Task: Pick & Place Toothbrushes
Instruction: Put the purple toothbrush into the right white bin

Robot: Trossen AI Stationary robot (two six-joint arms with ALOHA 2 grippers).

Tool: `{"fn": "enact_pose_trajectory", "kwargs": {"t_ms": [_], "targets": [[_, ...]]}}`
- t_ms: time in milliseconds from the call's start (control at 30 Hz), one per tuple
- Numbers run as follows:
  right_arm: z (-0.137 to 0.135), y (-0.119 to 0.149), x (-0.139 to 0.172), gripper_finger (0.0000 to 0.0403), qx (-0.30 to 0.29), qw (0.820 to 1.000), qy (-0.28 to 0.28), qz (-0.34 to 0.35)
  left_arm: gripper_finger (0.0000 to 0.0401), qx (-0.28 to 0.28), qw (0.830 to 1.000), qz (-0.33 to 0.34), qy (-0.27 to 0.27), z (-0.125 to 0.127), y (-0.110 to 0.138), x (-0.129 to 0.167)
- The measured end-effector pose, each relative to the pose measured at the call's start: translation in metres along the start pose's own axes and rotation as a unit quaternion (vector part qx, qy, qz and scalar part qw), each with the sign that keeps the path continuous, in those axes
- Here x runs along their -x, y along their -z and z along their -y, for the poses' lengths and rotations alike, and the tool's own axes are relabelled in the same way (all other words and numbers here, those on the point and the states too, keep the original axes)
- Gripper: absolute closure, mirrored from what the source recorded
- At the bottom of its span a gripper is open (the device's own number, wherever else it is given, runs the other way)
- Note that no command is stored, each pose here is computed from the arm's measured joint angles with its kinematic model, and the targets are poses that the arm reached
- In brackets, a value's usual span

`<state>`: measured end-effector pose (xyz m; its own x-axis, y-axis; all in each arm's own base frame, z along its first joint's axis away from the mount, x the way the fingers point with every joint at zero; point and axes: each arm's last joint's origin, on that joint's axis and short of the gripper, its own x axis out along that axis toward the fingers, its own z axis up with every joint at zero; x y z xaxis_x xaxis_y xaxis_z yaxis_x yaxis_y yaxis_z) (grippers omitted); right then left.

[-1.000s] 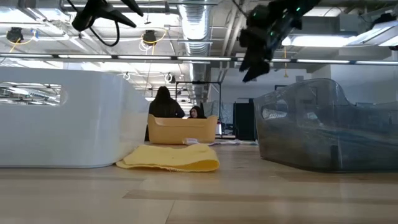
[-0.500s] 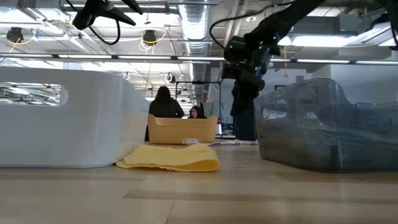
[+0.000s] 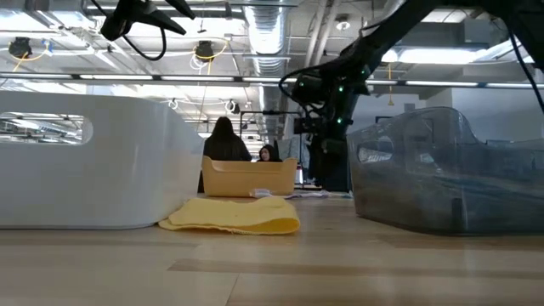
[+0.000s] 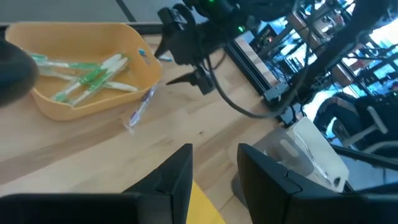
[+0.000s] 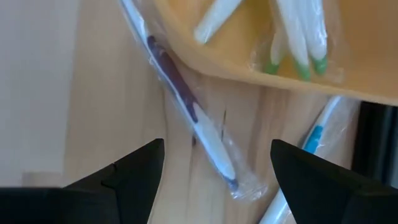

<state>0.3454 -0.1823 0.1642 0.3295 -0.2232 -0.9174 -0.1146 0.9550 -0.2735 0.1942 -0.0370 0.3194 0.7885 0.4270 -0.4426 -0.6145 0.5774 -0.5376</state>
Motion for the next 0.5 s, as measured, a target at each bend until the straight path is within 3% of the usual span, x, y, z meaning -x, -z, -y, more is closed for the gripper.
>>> {"fn": "enact_pose_trajectory", "kwargs": {"t_ms": [500], "targets": [[0.014, 0.015, -0.007, 0.0113, -0.038, 0.999, -0.016, -0.009, 0.0280, -0.012, 1.000, -0.011, 0.006, 0.000, 0.001, 0.000]]}}
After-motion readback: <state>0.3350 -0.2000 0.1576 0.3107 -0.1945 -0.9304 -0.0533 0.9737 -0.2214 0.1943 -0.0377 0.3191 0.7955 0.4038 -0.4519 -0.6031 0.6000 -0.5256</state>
